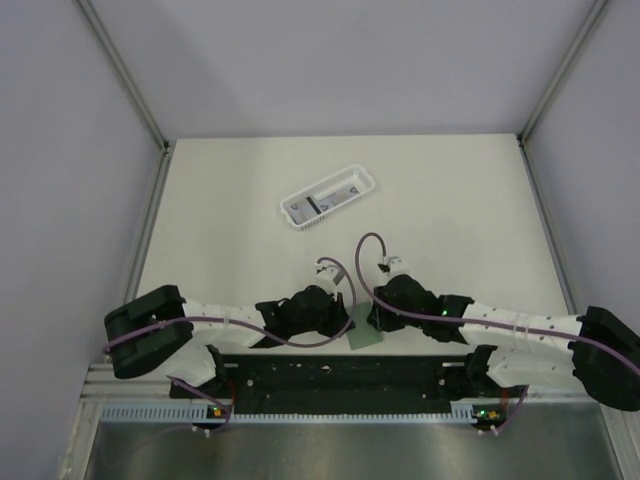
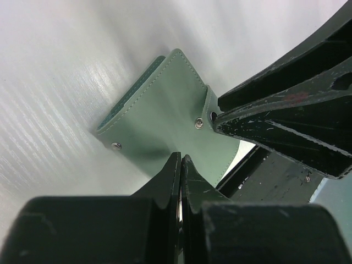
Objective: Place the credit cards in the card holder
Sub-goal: Close the card holder at the center of the board.
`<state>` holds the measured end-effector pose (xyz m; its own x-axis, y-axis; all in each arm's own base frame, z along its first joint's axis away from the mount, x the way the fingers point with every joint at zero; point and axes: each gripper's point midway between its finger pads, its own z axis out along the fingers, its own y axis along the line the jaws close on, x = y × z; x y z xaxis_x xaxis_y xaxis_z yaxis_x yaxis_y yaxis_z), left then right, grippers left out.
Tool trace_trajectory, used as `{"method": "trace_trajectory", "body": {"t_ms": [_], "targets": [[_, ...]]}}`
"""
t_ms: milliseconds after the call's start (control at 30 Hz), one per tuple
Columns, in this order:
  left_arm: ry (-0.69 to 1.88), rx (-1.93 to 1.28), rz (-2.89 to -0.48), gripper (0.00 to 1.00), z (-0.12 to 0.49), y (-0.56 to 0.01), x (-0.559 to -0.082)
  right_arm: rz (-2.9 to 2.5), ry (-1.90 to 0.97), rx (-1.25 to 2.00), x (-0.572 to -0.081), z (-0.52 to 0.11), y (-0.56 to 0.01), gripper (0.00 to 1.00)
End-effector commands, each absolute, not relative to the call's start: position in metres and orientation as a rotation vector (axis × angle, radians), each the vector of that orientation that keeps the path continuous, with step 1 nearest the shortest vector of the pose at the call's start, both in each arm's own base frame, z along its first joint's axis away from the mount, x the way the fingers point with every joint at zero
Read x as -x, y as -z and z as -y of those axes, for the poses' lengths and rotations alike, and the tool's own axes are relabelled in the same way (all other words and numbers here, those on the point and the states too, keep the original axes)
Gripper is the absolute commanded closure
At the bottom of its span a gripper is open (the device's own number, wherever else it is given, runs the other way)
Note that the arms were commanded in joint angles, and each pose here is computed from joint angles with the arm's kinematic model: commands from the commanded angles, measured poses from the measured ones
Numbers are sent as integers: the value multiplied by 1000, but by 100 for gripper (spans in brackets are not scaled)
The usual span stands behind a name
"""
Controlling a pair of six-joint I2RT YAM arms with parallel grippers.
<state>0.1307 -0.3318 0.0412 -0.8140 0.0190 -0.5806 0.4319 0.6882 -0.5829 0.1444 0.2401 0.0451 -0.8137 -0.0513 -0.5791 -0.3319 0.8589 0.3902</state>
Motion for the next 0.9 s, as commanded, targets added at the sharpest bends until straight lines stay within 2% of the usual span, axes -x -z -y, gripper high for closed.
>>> {"method": "trace_trajectory", "body": {"t_ms": [0, 533, 867], "targets": [[1059, -340, -2304, 100, 342, -53, -133, -2457, -673, 303, -145, -244, -43, 76], [1052, -337, -2307, 100, 340, -51, -133, -2586, -482, 366, -141, -231, -22, 81], [1043, -335, -2313, 100, 338, -48, -133, -2746, -264, 434, -134, -223, 3, 85]]}}
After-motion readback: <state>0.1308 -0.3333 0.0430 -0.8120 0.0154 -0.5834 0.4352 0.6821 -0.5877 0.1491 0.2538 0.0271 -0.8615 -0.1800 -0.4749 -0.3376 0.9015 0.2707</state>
